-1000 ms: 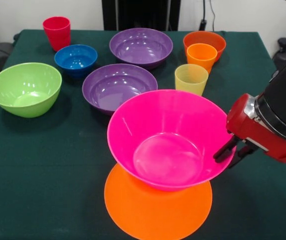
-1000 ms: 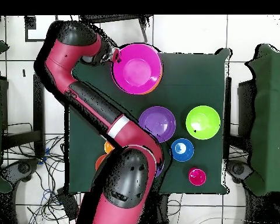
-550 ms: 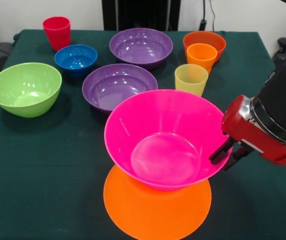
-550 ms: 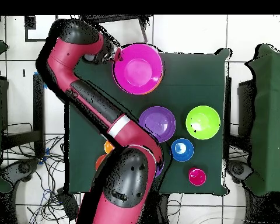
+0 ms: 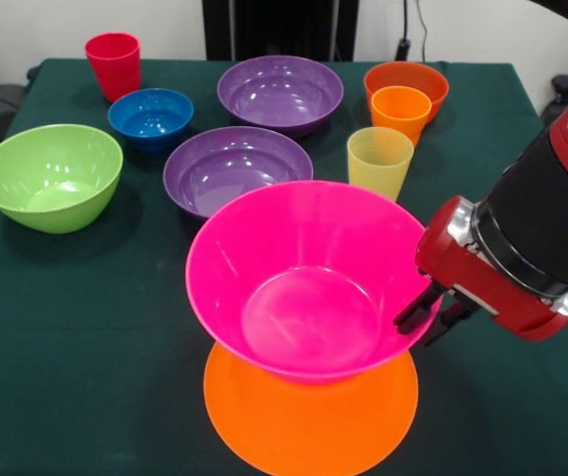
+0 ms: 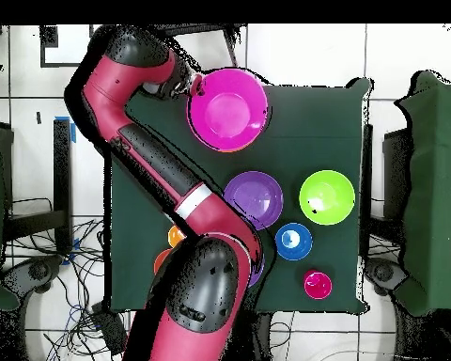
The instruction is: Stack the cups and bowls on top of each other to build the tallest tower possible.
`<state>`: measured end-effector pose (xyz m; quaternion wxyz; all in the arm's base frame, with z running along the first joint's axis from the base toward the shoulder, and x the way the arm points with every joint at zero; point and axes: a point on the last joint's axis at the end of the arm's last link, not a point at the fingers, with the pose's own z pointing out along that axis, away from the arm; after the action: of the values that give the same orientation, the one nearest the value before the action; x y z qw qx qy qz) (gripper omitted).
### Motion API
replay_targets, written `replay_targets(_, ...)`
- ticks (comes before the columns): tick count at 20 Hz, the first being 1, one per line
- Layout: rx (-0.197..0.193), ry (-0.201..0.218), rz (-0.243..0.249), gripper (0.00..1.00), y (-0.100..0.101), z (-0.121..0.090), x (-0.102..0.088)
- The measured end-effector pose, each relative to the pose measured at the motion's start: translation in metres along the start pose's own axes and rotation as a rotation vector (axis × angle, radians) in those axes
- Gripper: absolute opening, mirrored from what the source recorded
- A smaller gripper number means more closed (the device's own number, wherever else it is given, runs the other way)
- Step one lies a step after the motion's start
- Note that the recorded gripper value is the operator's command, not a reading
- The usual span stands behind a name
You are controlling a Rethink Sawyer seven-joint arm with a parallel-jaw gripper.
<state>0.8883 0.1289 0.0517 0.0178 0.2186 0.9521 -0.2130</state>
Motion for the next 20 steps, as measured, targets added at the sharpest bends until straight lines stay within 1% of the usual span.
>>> replay_targets(2,0.001,0.002,0.010,0.00,-0.002,0.002,-0.003)
replay_targets(5,0.000,0.003,0.011,0.00,-0.003,0.002,-0.003)
replay_targets(6,0.000,0.004,0.010,1.00,-0.002,0.003,-0.003)
replay_targets(20,-0.005,0.027,0.004,1.00,0.001,0.012,0.002)
